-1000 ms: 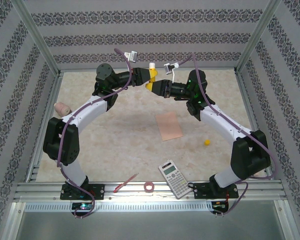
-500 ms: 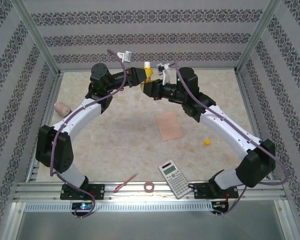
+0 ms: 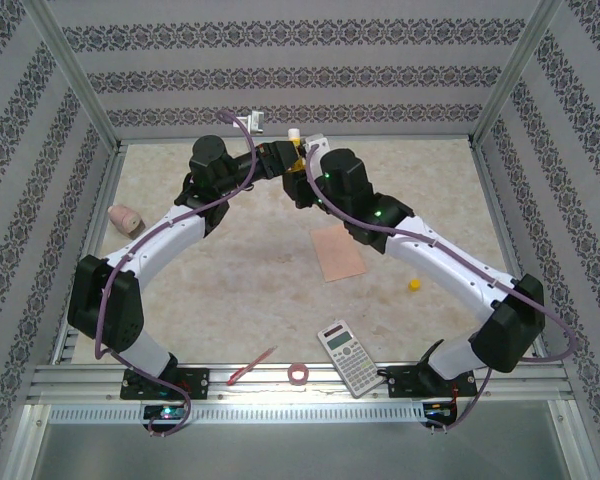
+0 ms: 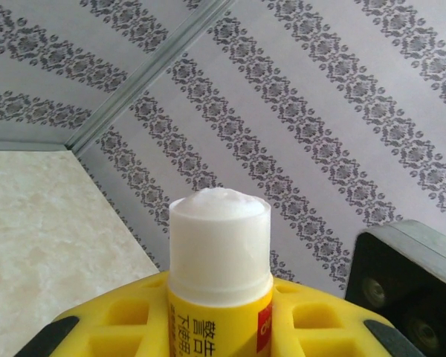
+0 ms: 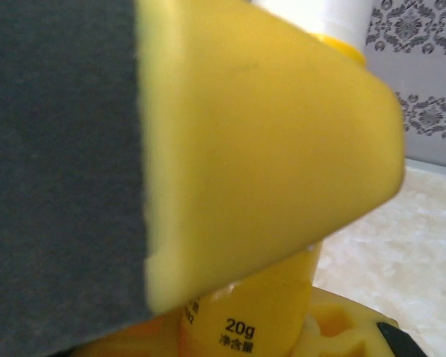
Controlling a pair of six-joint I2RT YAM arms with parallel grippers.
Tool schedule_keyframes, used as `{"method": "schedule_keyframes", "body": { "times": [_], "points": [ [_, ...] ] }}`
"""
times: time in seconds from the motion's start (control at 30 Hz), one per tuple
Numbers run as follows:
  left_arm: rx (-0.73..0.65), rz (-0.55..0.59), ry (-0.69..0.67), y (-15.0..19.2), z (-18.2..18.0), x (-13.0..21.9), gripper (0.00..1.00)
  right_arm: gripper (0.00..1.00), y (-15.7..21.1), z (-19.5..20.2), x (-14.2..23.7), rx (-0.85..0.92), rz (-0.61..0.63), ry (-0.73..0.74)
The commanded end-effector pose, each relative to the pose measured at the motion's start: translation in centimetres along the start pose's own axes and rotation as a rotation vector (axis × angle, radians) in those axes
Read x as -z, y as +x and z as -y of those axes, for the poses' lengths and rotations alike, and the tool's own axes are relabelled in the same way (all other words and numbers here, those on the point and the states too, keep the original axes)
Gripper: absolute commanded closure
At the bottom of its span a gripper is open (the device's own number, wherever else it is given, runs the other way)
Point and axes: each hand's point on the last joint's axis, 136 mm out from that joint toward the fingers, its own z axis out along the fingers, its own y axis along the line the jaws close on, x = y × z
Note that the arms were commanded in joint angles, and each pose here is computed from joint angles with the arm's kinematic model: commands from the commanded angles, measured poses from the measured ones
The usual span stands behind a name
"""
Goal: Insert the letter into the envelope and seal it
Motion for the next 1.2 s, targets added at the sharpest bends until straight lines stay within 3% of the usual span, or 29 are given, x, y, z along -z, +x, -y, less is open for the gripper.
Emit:
{"method": "schedule_keyframes", "body": {
  "times": [0.0, 0.23, 0.4, 0.47, 0.57, 0.67, 0.73, 0.9, 1.0, 1.17],
  "points": [
    [0.029, -0.002, -0.050, 1.7, -0.6, -1.3, 1.00, 0.79, 1.3, -6.9, 0.0, 0.133, -0.031, -0.205],
    [0.009, -0.011, -0.059, 1.6, -0.6, -1.4, 1.00, 0.76, 1.2, -6.9, 0.3, 0.131, -0.035, -0.213],
    [-0.018, -0.010, -0.046, 1.1, -0.4, -1.3, 1.00, 0.67, 1.0, -6.5, 1.0, 0.063, -0.047, -0.260],
    [-0.029, -0.011, -0.043, 0.8, -0.4, -1.2, 1.00, 0.59, 0.9, -5.6, 1.5, 0.016, -0.048, -0.270],
    [-0.044, -0.019, -0.040, 0.4, -0.6, -1.1, 1.00, 0.37, 0.9, -5.0, 2.5, -0.048, -0.074, -0.325],
    [-0.055, -0.025, -0.043, 0.0, -0.9, -1.0, 1.00, 0.25, 1.2, -4.8, 3.8, -0.102, -0.104, -0.399],
    [-0.064, -0.025, -0.043, -0.4, -1.0, -0.8, 1.00, 0.18, 1.3, -4.5, 4.7, -0.139, -0.116, -0.430],
    [-0.116, -0.060, -0.080, -0.5, -1.9, -0.2, 1.00, 0.12, 1.5, -1.6, 7.2, -0.261, -0.111, -0.417],
    [-0.181, -0.130, -0.125, 0.3, -2.7, 0.1, 1.00, 0.09, 2.0, 2.4, 8.5, -0.365, -0.114, -0.293],
    [-0.305, -0.283, -0.231, 2.4, -4.5, 1.3, 1.00, 0.09, 6.7, 11.9, 10.5, -0.563, -0.259, 0.119]
  ]
}}
